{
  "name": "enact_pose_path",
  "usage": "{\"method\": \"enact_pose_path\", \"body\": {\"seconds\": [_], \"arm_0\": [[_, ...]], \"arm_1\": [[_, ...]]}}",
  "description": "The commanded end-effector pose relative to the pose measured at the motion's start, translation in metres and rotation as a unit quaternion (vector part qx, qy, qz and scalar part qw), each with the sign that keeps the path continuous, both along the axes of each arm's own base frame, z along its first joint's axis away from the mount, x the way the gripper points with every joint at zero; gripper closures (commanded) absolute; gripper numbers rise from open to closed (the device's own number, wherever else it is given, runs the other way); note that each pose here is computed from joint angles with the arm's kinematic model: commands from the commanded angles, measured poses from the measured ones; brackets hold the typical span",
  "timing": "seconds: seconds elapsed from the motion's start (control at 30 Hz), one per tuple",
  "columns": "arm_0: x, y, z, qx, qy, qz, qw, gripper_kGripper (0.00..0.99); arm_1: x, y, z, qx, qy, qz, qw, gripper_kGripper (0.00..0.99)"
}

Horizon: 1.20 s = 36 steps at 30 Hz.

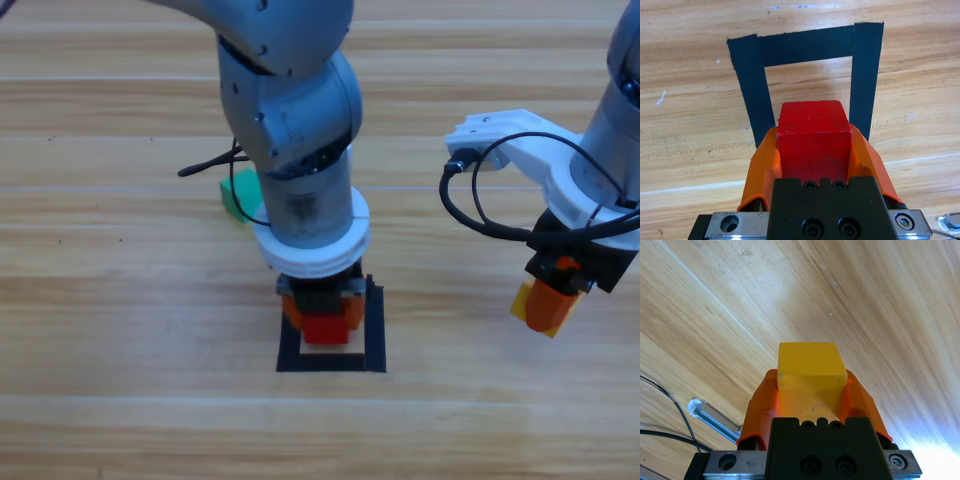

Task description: Stack the blocks in the rectangular block: red at the bottom, yellow in the middle, green on top

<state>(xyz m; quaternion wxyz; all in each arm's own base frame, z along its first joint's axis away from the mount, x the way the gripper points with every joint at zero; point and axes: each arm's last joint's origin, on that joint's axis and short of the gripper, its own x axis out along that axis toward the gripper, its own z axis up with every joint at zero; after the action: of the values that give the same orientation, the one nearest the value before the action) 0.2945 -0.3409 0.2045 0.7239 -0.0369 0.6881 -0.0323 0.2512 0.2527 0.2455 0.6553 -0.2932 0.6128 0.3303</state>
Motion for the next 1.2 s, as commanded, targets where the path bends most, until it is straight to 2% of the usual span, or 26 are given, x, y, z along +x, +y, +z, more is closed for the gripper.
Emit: {"method": "enact_pose_path", "body": {"seconds": [0.03,1.2], "arm_0": [[-0.001,-0.014,-0.025,0.012,0.019,-0.003,1.0,0.99],[-0.004,-0.02,-0.03,0.025,0.01,-0.02,0.999,0.99]], "arm_1": [[0.009,-0.009,-0.012,-0.011,-0.001,-0.023,1.0,0.99],[0.006,-0.01,-0.012,-0.007,0.005,-0.019,1.0,0.99]]}}
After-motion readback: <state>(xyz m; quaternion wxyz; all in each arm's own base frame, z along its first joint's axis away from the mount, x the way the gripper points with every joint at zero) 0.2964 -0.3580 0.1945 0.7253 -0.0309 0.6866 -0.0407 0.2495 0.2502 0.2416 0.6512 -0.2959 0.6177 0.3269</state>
